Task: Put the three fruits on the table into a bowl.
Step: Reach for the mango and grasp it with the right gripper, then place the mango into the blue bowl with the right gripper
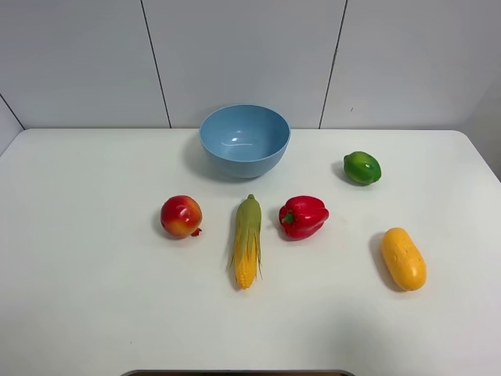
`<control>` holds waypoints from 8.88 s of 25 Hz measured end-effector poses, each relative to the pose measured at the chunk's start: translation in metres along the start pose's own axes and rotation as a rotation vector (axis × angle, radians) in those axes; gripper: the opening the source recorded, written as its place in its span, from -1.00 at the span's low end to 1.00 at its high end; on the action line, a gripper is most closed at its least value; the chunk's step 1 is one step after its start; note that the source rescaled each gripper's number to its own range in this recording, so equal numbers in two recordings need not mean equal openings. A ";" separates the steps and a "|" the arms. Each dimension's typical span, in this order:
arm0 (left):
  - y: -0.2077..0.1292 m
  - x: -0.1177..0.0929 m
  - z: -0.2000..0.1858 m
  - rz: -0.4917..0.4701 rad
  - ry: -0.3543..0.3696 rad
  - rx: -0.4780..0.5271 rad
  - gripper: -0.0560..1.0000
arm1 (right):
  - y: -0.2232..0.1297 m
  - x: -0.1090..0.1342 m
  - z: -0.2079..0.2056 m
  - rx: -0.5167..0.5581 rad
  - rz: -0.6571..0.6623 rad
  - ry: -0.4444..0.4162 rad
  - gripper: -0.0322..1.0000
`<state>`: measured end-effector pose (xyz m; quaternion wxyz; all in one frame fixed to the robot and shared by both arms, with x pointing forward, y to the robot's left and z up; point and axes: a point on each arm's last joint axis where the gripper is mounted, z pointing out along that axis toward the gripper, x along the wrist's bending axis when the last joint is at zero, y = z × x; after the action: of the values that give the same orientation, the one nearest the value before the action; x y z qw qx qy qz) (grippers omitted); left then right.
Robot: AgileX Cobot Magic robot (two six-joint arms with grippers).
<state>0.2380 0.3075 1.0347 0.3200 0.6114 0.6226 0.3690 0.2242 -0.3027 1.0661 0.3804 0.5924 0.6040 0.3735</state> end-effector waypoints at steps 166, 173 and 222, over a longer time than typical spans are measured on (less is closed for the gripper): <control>0.000 0.000 0.000 0.000 0.000 0.000 -0.89 | -0.059 0.023 0.339 0.980 0.060 0.015 0.19; 0.000 0.000 0.000 0.000 0.000 0.000 -0.89 | -0.046 0.023 0.330 0.967 0.066 0.018 0.19; 0.000 0.000 0.000 0.000 0.000 0.000 -0.89 | 0.175 0.217 0.410 0.171 -0.141 0.414 0.19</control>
<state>0.2380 0.3075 1.0347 0.3200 0.6114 0.6226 0.3690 0.6682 -0.0824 1.0435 0.2221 0.4895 0.7384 0.4072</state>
